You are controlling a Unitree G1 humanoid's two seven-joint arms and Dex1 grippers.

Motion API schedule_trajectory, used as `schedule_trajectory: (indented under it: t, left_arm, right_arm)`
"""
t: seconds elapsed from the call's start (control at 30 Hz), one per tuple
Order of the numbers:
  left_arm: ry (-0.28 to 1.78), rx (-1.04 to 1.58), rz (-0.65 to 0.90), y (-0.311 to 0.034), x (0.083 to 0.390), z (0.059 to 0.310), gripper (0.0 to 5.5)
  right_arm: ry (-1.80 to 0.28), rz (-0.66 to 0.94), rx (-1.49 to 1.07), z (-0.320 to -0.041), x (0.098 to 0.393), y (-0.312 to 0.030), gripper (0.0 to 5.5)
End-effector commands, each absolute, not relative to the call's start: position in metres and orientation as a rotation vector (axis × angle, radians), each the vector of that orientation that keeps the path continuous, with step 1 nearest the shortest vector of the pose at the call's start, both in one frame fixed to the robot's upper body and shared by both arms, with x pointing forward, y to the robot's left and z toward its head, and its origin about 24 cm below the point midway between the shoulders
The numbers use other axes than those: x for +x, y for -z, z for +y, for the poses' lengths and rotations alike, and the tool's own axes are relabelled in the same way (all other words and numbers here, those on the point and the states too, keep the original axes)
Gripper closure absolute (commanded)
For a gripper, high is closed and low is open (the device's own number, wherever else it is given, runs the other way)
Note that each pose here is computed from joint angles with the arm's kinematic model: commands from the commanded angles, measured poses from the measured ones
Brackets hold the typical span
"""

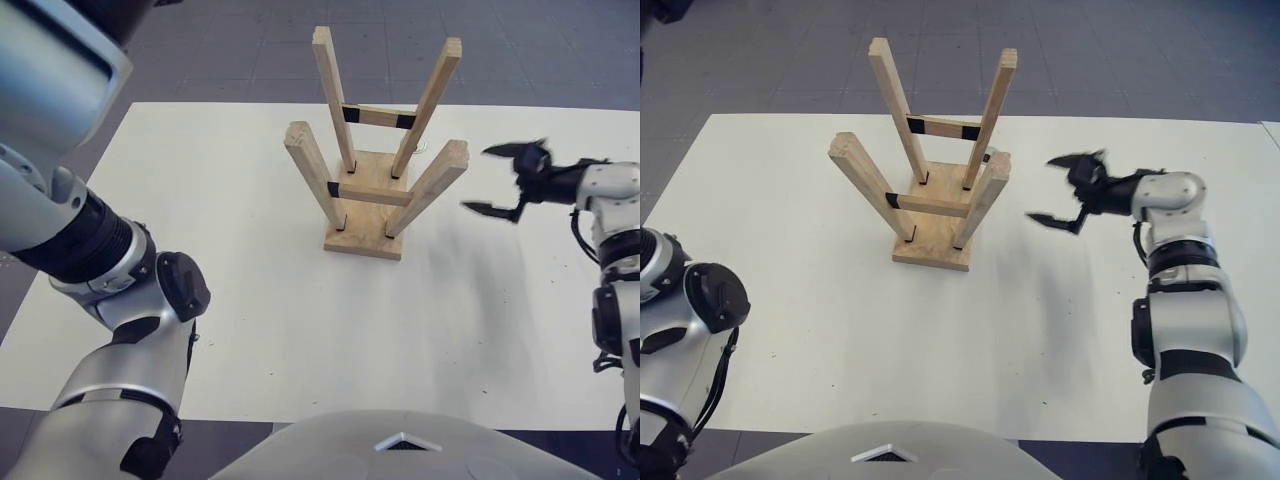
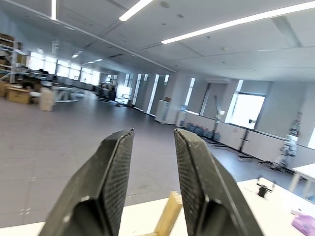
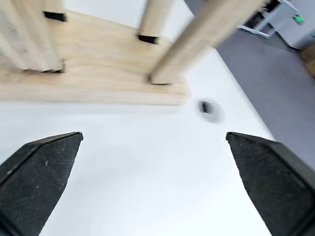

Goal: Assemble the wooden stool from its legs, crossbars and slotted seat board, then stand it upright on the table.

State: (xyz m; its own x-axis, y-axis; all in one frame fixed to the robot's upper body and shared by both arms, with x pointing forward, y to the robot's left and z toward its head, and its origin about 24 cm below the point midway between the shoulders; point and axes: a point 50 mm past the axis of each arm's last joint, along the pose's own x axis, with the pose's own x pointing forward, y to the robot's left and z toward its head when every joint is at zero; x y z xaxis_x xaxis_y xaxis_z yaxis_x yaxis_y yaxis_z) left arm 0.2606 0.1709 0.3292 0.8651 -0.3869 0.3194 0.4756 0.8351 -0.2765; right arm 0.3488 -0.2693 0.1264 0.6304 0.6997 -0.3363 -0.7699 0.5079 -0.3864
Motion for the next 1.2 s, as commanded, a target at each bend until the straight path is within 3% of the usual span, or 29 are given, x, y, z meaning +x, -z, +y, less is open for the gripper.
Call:
schedule_trajectory:
  t: [0.03, 0.1, 0.2, 0.47, 0.73, 1.0, 1.07, 1.2]
  left_arm:
    - [0.29, -0.331, -0.209, -0.319, 0.264, 0.183, 3.98]
    - [0.2, -0.293, -0.178, -0.308, 0.267, 0.187, 3.98]
    - [0.101, -0.269, -0.126, -0.287, 0.27, 0.198, 3.98]
    - [0.043, -0.257, -0.066, -0.262, 0.268, 0.206, 3.98]
    - [0.044, -0.258, -0.049, -0.253, 0.272, 0.204, 3.98]
    - [0.076, -0.251, -0.059, -0.257, 0.276, 0.198, 3.98]
    - [0.081, -0.25, -0.063, -0.258, 0.276, 0.197, 3.98]
    - [0.087, -0.252, -0.072, -0.261, 0.276, 0.195, 3.98]
  right_arm:
    - [-0.711, -0.195, -0.25, -0.249, 0.362, -0.211, 0.14]
    - [-0.651, -0.263, -0.06, -0.218, 0.347, -0.24, 0.14]
    - [-0.644, -0.247, 0.076, -0.183, 0.315, -0.251, 0.14]
    - [-0.839, -0.185, 0.273, -0.142, 0.26, -0.259, 0.14]
    - [-0.871, -0.255, 0.32, -0.126, 0.244, -0.29, 0.14]
    - [-0.786, -0.567, 0.46, -0.125, 0.252, -0.341, 0.14]
    - [-0.758, -0.467, 0.427, -0.126, 0.258, -0.323, 0.14]
    - [-0.794, -0.049, 0.247, -0.116, 0.258, -0.236, 0.14]
